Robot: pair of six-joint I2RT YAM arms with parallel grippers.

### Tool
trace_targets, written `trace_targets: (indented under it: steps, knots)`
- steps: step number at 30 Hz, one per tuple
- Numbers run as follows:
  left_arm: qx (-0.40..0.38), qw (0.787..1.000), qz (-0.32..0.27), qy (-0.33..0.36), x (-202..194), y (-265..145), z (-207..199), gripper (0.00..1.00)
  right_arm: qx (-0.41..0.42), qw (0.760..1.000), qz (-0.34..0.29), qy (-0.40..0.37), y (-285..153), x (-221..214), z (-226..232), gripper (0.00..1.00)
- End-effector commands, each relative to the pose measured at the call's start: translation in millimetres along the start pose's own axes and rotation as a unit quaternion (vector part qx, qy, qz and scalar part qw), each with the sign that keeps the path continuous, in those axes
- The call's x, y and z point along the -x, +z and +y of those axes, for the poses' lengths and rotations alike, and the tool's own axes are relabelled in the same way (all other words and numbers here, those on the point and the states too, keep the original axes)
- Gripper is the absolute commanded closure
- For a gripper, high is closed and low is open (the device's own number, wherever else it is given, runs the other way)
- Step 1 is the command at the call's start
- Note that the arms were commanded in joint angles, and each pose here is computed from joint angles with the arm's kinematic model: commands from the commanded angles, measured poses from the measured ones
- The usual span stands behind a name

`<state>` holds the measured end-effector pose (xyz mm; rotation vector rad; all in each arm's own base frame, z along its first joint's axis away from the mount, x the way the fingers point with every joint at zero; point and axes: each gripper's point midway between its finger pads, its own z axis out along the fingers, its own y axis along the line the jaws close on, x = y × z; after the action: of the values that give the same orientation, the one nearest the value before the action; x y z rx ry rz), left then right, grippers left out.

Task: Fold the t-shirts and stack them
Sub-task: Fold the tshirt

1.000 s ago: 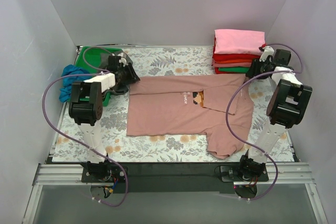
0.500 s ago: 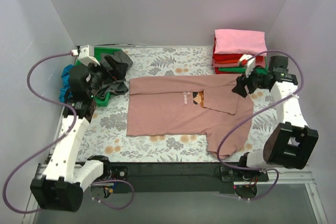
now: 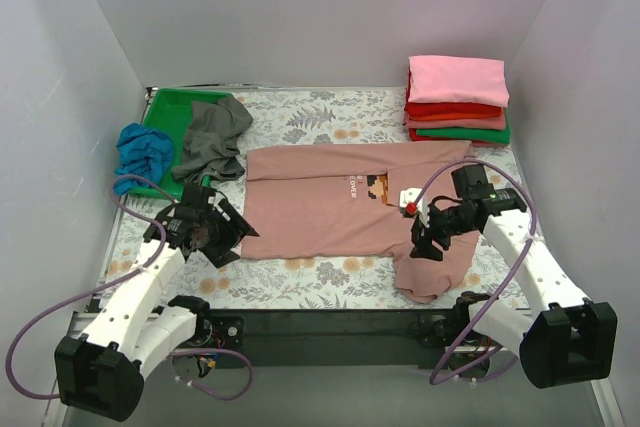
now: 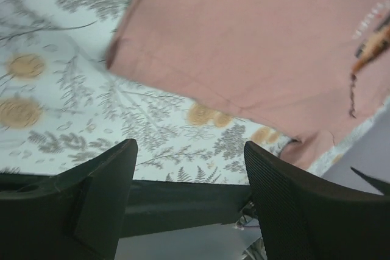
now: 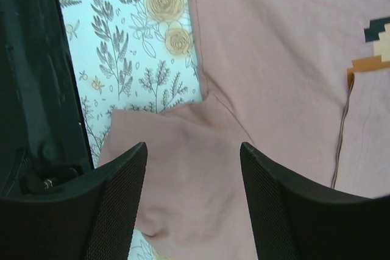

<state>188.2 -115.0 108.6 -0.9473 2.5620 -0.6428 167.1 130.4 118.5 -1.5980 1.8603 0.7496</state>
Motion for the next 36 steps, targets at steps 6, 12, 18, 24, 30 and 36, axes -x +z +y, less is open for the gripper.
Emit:
trace_targets:
  steps: [6, 12, 18, 24, 30, 36]
  knots:
    - [0.137, 0.986, 0.006, -0.098, -11, 20, 52, 0.33, 0.029, 0.993, 0.110, -0.012, -10, -42, 22, 0.28]
    - [0.129, 0.986, -0.002, -0.102, -7, 28, 49, 0.33, 0.044, 0.970, 0.229, -0.068, -18, -94, 33, 0.29]
    - [0.125, 0.987, -0.005, -0.104, -8, 29, 51, 0.34, 0.117, 0.944, 0.206, -0.231, -18, -100, 56, 0.25]
    - [0.128, 0.986, -0.003, -0.104, -10, 32, 57, 0.34, 0.187, 0.932, 0.217, -0.221, -8, -124, 76, 0.31]
    - [0.127, 0.986, -0.005, -0.105, -11, 33, 58, 0.34, 0.197, 0.934, 0.214, -0.208, 2, -119, 77, 0.59]
    - [0.123, 0.987, -0.006, -0.104, -10, 32, 56, 0.34, 0.130, 0.955, 0.170, -0.207, 3, -66, 40, 0.99]
